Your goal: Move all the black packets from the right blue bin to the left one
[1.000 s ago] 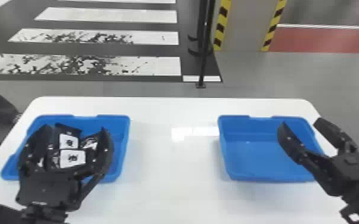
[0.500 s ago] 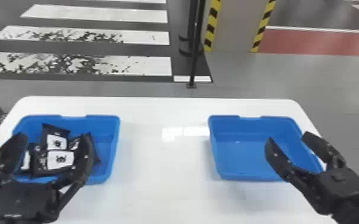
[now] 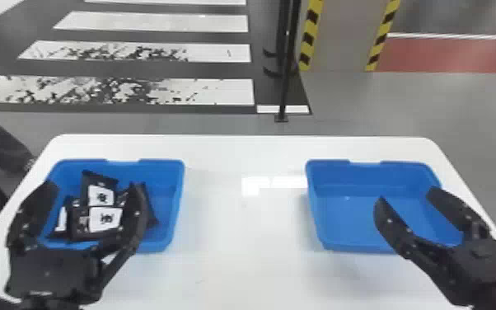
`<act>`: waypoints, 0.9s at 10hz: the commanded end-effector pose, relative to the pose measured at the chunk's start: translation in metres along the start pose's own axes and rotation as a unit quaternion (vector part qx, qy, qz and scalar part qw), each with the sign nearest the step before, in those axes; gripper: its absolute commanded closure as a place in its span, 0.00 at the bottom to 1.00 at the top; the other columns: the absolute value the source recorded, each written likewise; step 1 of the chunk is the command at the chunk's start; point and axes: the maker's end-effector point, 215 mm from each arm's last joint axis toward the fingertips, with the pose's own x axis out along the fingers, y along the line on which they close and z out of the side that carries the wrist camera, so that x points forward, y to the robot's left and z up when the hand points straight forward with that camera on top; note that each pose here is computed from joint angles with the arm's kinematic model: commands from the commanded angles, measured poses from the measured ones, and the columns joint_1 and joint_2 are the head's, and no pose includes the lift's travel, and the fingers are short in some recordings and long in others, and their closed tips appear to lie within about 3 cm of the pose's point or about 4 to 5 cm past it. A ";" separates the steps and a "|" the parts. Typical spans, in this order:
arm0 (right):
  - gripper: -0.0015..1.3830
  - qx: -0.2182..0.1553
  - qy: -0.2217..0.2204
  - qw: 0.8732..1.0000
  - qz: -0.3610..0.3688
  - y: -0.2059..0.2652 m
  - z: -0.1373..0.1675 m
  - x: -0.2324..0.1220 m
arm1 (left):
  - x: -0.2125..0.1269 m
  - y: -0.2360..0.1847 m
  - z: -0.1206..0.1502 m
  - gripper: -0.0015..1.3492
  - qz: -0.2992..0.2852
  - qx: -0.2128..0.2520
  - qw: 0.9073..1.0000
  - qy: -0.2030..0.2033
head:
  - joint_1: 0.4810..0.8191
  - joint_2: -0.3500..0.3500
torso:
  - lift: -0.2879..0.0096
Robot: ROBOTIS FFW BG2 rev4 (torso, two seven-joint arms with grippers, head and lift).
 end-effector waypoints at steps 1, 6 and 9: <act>0.16 0.004 -0.004 1.000 0.007 0.004 -0.002 0.007 | -0.003 0.011 0.003 0.00 0.012 0.003 1.000 -0.005 | 0.63 0.48 | 0.50; 0.16 -0.001 -0.021 1.000 0.013 0.003 0.002 0.024 | -0.002 0.010 0.011 0.00 0.011 0.005 1.000 -0.018 | 0.63 0.51 | 0.50; 0.16 -0.003 -0.021 1.000 0.011 0.002 0.002 0.024 | -0.003 0.011 0.010 0.00 0.011 0.006 1.000 -0.017 | 0.63 0.52 | 0.50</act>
